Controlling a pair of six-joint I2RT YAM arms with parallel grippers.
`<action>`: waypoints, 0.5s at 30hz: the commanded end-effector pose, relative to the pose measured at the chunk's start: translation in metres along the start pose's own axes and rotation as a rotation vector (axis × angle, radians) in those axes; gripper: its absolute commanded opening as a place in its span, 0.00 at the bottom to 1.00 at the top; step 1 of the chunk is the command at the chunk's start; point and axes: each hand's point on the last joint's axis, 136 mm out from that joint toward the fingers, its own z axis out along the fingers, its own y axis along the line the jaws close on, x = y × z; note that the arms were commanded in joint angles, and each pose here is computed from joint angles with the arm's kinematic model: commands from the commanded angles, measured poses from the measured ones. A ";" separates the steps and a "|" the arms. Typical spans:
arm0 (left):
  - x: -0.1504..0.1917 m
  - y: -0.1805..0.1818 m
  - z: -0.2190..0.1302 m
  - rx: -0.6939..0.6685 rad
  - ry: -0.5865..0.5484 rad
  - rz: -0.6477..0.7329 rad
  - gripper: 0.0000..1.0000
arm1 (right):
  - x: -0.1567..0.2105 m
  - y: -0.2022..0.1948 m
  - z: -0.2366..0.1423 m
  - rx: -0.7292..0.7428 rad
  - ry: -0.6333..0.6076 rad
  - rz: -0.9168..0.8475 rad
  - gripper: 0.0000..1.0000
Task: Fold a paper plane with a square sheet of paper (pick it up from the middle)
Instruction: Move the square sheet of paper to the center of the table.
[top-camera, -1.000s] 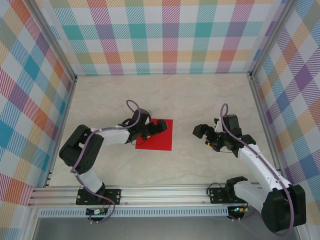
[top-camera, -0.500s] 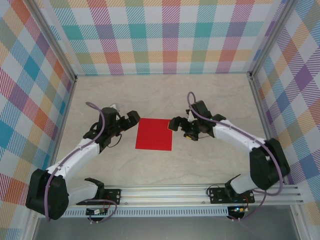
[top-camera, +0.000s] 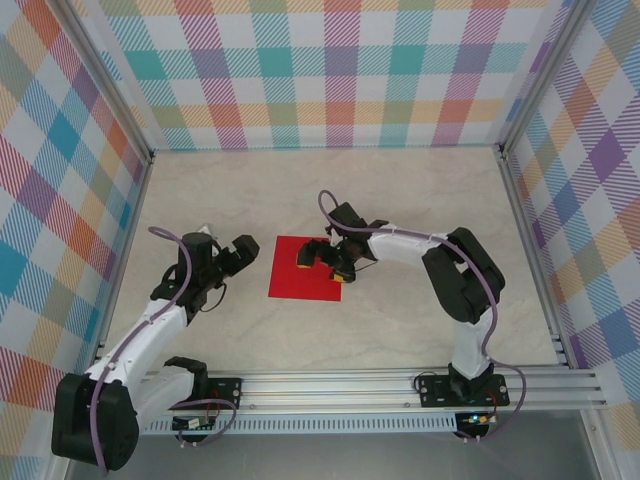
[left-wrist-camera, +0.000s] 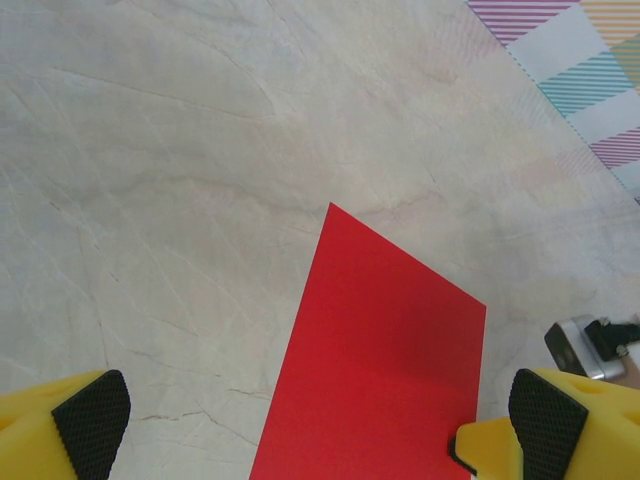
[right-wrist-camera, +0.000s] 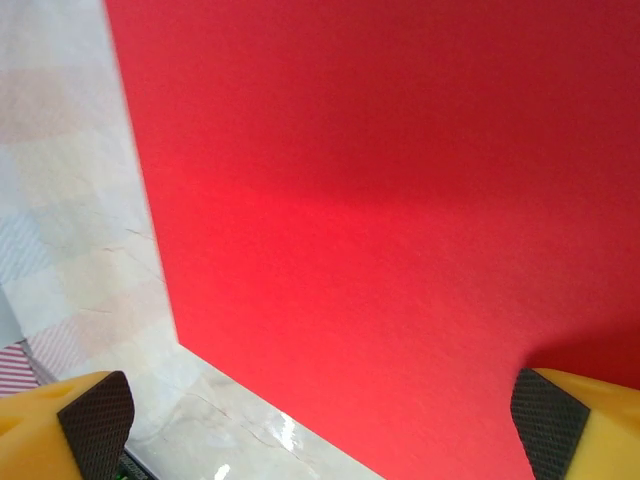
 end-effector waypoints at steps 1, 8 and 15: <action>-0.008 -0.001 -0.007 0.032 -0.052 -0.026 1.00 | 0.007 -0.009 0.014 0.021 0.052 -0.027 1.00; -0.006 -0.003 -0.020 0.046 -0.055 0.023 1.00 | 0.016 -0.064 0.010 0.154 0.081 -0.005 1.00; -0.001 -0.018 -0.014 0.112 -0.001 0.042 1.00 | 0.001 -0.100 -0.025 0.229 0.029 0.019 1.00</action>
